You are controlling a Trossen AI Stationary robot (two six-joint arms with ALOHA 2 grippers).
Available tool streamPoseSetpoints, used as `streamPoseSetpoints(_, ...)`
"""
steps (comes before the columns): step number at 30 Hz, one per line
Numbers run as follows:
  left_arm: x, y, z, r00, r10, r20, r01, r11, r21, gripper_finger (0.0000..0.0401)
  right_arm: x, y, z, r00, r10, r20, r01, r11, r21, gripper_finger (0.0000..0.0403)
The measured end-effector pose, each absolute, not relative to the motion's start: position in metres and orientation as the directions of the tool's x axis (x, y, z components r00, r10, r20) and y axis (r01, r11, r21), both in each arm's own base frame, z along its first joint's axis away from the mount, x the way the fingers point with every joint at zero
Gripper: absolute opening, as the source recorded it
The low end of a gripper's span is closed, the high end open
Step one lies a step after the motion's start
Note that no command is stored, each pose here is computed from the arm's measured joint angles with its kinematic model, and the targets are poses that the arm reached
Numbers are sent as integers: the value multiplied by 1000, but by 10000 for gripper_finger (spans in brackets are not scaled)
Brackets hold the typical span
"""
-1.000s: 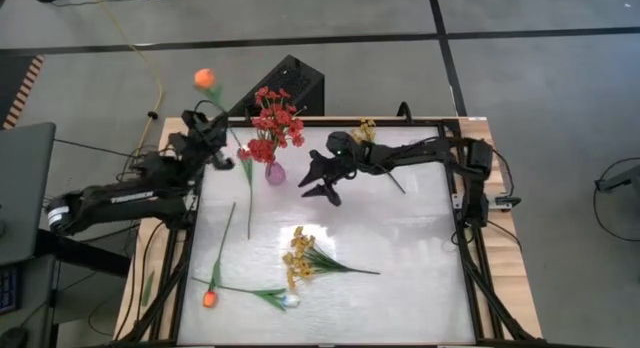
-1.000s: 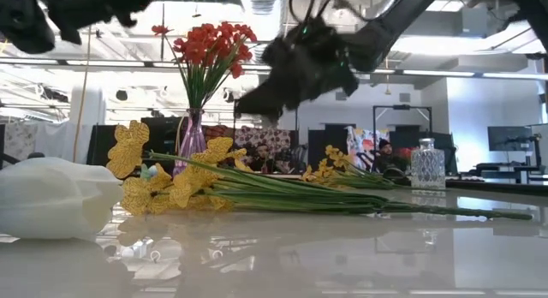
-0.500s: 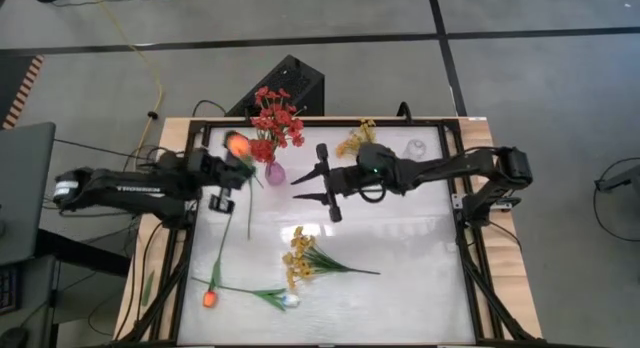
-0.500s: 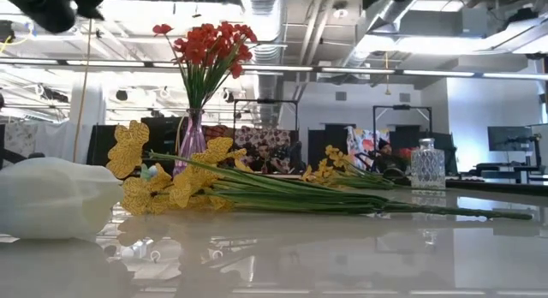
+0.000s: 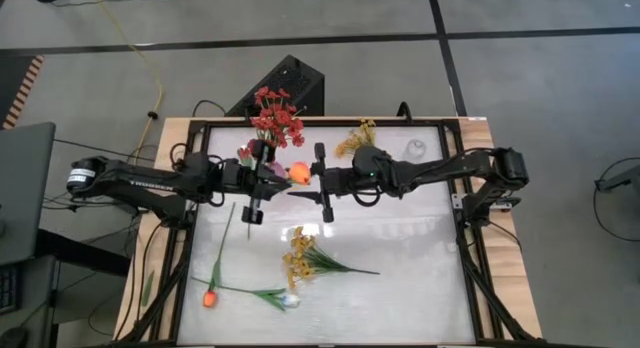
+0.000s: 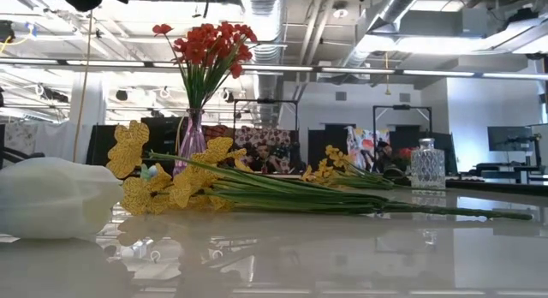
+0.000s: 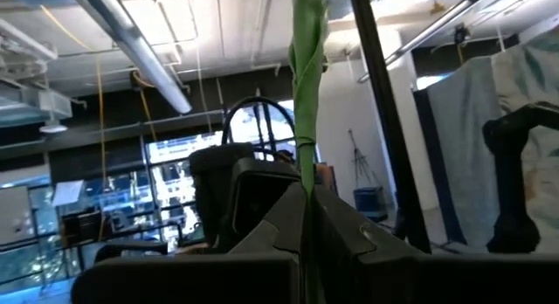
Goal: Sort flowers into vase by color
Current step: Put the top orange tulip into the pink vase
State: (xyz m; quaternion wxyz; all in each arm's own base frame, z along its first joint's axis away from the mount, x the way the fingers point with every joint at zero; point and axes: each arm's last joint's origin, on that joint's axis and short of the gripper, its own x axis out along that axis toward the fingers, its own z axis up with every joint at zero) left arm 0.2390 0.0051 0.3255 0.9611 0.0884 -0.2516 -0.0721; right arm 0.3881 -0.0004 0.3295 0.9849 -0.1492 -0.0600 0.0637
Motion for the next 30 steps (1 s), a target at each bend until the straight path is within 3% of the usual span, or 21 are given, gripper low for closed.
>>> streamPoseSetpoints(14, 247, 7, 319, 886, -117, 449, 40, 983, 177, 0, 387, 1, 334, 978, 148, 144, -99, 949, -300, 146)
streamPoseSetpoints(18, 247, 7, 319, 886, -118, 448, 39, 983, 182, 0, 387, 1, 334, 979, 147, 142, -99, 949, -300, 113)
streamPoseSetpoints(24, 248, 8, 316, 901, -101, 422, 47, 990, 136, 5, 387, -4, 333, 980, 155, 129, -109, 945, -307, 19)
streamPoseSetpoints(30, 239, 8, 315, 948, -96, 304, 59, 990, 128, 50, 382, -8, 329, 985, 172, 15, -159, 937, -312, 18)
